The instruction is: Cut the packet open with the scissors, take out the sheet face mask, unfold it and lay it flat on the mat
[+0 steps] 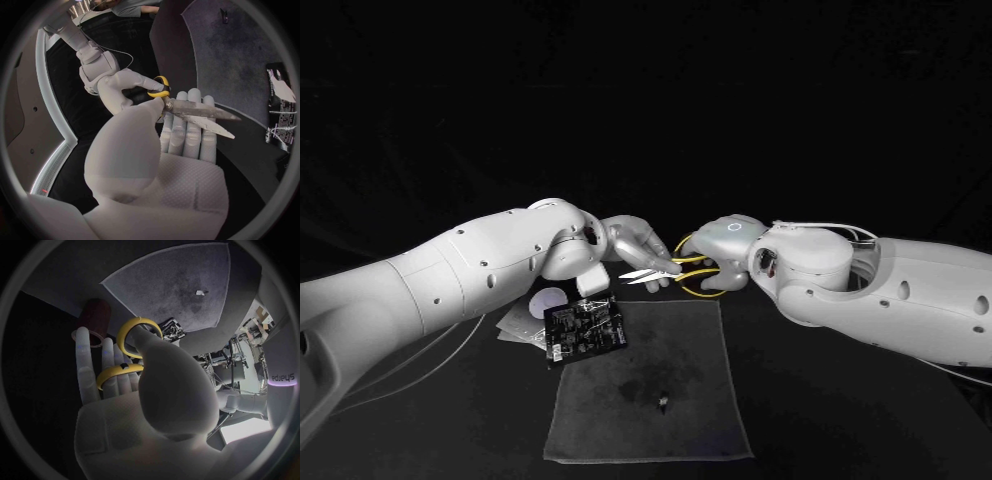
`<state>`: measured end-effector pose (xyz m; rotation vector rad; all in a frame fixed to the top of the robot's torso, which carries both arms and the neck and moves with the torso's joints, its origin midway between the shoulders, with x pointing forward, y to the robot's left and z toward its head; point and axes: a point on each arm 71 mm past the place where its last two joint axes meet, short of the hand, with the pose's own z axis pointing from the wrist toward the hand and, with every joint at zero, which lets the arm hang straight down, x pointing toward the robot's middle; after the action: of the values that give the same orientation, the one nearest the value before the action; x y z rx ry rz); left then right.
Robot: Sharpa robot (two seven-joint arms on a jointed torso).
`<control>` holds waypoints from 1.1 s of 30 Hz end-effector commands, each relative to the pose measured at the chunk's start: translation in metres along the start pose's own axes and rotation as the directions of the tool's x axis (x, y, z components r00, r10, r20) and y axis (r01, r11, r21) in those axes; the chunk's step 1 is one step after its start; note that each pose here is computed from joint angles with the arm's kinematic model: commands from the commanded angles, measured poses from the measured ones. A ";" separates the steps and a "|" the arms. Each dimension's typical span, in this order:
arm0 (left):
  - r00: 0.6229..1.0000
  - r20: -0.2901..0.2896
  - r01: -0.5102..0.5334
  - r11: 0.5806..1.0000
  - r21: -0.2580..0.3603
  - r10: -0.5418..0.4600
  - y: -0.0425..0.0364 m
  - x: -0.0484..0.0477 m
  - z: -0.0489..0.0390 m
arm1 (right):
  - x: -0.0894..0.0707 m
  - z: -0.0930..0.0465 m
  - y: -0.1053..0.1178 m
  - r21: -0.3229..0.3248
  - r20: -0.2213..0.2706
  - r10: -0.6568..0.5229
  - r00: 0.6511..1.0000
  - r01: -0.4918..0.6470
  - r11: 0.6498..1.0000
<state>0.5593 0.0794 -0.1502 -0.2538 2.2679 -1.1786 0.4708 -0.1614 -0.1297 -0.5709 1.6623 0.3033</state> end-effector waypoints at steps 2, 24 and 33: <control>1.000 0.024 0.000 0.997 -0.073 0.002 0.0078 -0.0044 -0.0020 | -0.005 -0.004 0.003 -0.072 0.035 0.142 0.989 -0.139 0.988; 1.000 0.008 -0.005 0.992 -0.127 0.006 0.0128 -0.0036 -0.0024 | 0.005 -0.006 -0.004 -0.030 -0.193 0.283 0.940 -0.294 0.955; 1.000 -0.004 -0.017 0.984 -0.175 0.016 0.0172 -0.0037 -0.0032 | 0.008 -0.004 -0.003 -0.036 -0.236 0.239 0.942 -0.255 0.966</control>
<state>0.5606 0.0879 -0.1583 -0.2966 2.3442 -1.0502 0.4690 -0.1677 -0.1364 -0.4301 1.9430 0.4867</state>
